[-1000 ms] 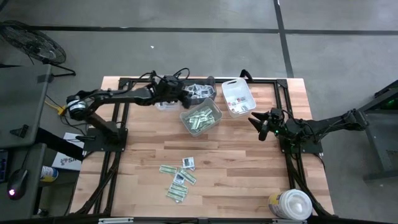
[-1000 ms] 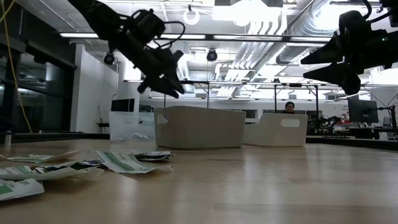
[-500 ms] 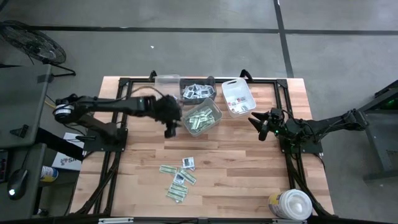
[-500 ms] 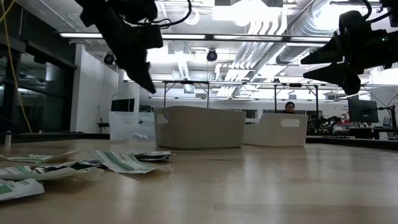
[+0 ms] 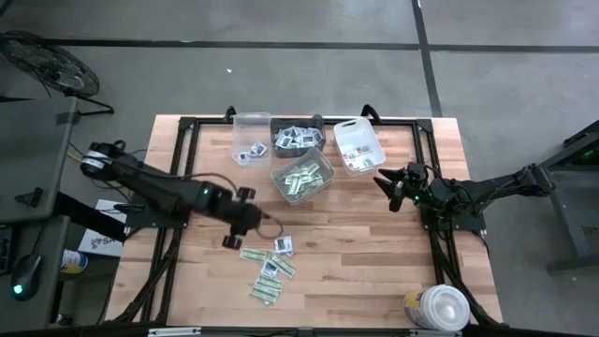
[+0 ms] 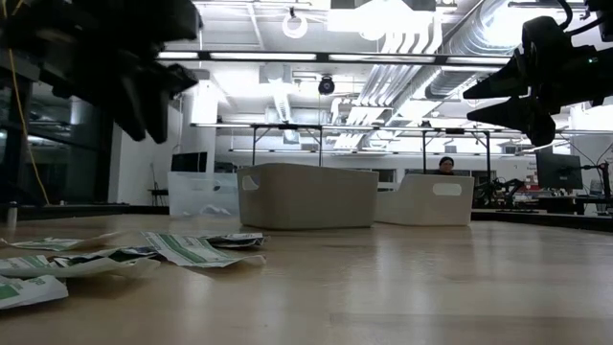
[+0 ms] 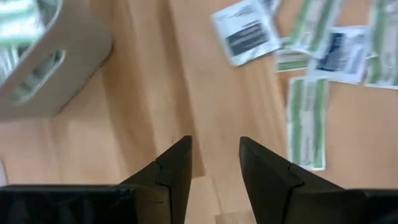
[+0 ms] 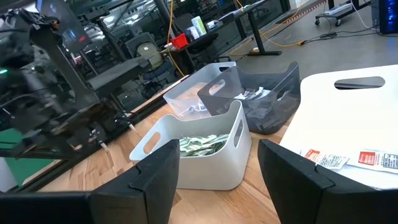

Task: Pick & Place First Aid Supplies
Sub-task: Put the bandage pack into the gray bin

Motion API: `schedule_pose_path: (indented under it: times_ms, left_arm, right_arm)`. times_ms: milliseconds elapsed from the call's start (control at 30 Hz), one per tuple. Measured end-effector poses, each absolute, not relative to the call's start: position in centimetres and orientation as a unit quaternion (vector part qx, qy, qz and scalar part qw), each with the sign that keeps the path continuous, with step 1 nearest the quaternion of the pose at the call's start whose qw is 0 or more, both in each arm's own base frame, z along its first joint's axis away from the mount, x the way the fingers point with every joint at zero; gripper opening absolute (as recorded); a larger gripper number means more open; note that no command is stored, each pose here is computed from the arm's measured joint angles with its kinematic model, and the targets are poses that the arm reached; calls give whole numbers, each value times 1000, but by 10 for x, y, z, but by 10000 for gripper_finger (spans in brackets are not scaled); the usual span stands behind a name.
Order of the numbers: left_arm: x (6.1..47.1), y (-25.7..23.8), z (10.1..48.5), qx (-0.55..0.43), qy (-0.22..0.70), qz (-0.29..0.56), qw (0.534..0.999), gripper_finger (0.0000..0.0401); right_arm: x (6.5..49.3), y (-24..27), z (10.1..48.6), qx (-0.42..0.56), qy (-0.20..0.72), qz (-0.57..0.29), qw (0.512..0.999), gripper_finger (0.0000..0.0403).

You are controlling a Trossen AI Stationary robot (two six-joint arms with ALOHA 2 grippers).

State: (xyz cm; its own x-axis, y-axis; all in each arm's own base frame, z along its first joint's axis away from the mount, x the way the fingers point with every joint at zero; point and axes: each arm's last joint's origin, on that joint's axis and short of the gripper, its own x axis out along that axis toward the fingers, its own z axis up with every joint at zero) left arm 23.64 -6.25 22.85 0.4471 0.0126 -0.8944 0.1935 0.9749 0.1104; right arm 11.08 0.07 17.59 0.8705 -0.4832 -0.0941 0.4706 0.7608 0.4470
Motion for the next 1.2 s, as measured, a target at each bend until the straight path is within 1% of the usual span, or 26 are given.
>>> schedule_pose_path:
  times_ms: [167,567,767,967,1200]
  left_arm:
    - [231,-86,228,139,510,-75,846,131]
    - [215,-120,226,193,501,-115,836,131]
    - [211,-134,216,219,509,-111,825,131]
    - [216,-139,204,195,534,-104,816,131]
    - [226,-148,195,150,526,-116,829,132]
  right_arm:
    - [111,1,176,235,-13,-254,938,211]
    - [111,1,176,235,-13,-254,938,211]
    - [111,1,176,235,-13,-254,938,211]
    - [111,1,176,235,-13,-254,938,211]
    - [111,1,176,235,-13,-254,938,211]
